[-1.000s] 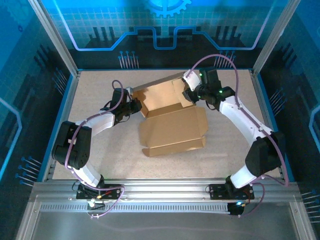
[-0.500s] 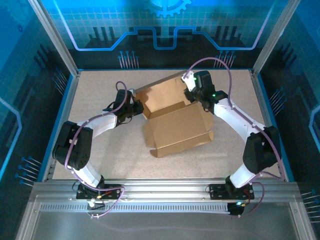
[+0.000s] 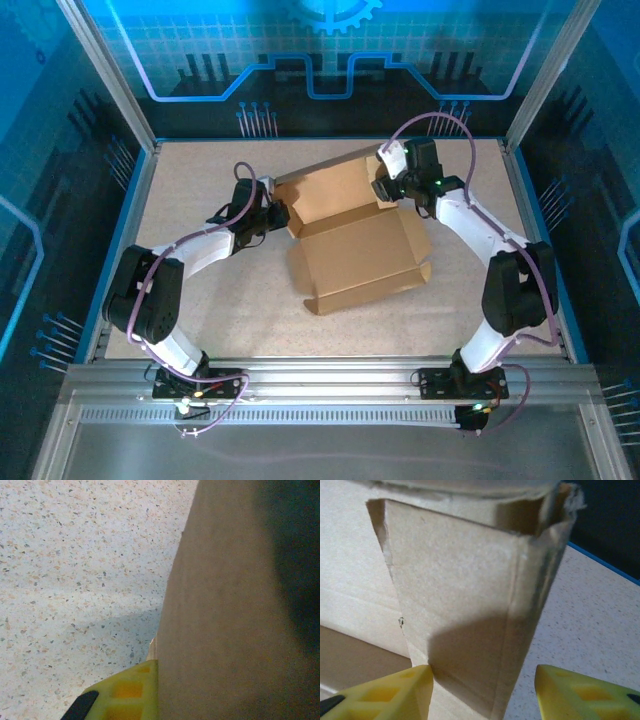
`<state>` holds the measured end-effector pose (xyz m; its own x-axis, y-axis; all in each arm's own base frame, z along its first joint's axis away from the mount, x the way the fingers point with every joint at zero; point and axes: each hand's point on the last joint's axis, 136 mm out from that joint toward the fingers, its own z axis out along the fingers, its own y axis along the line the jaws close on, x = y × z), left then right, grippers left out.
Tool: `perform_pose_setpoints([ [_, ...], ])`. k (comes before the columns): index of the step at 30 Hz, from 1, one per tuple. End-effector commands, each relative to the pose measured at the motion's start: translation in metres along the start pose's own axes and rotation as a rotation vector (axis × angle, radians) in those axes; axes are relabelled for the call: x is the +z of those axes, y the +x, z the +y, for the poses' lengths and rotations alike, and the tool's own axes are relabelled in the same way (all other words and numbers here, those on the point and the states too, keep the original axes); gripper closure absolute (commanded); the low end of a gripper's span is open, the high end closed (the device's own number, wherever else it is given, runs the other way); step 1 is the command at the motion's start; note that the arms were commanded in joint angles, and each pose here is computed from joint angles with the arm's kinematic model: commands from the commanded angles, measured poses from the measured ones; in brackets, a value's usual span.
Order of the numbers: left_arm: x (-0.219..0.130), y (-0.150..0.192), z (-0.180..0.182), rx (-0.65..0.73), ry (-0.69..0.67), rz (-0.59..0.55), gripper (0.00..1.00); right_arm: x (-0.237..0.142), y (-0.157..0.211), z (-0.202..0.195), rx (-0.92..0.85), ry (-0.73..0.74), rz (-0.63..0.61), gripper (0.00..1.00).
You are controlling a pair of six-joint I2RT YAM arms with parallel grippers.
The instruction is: Fold the paper box
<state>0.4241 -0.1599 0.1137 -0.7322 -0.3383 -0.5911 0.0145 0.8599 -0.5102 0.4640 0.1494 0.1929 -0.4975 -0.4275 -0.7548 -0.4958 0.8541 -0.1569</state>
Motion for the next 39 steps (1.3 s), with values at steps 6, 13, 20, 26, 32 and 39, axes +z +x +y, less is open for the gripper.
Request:
perform_pose_setpoints([
  [6, -0.013, -0.011, -0.023, 0.040, 0.075, -0.031, 1.00, 0.009, -0.015, 0.016, -0.045, -0.102, -0.030, 0.56],
  [13, -0.012, -0.010, -0.026, 0.045, 0.076, -0.029, 1.00, 0.025, -0.011, 0.024, -0.080, -0.052, 0.016, 0.52],
  [20, -0.011, -0.008, -0.025, 0.045, 0.075, -0.026, 1.00, 0.034, -0.008, 0.019, -0.068, 0.059, 0.058, 0.56],
  [26, -0.011, -0.008, -0.026, 0.049, 0.074, -0.029, 1.00, 0.039, -0.006, 0.011, -0.066, 0.219, 0.091, 0.78],
  [32, -0.012, -0.007, -0.024, 0.051, 0.068, -0.029, 1.00, 0.037, -0.004, 0.004, -0.005, 0.274, 0.086, 0.91],
  [39, -0.013, -0.006, -0.025, 0.053, 0.074, -0.034, 1.00, 0.050, -0.004, 0.016, -0.028, 0.156, 0.091, 0.69],
])
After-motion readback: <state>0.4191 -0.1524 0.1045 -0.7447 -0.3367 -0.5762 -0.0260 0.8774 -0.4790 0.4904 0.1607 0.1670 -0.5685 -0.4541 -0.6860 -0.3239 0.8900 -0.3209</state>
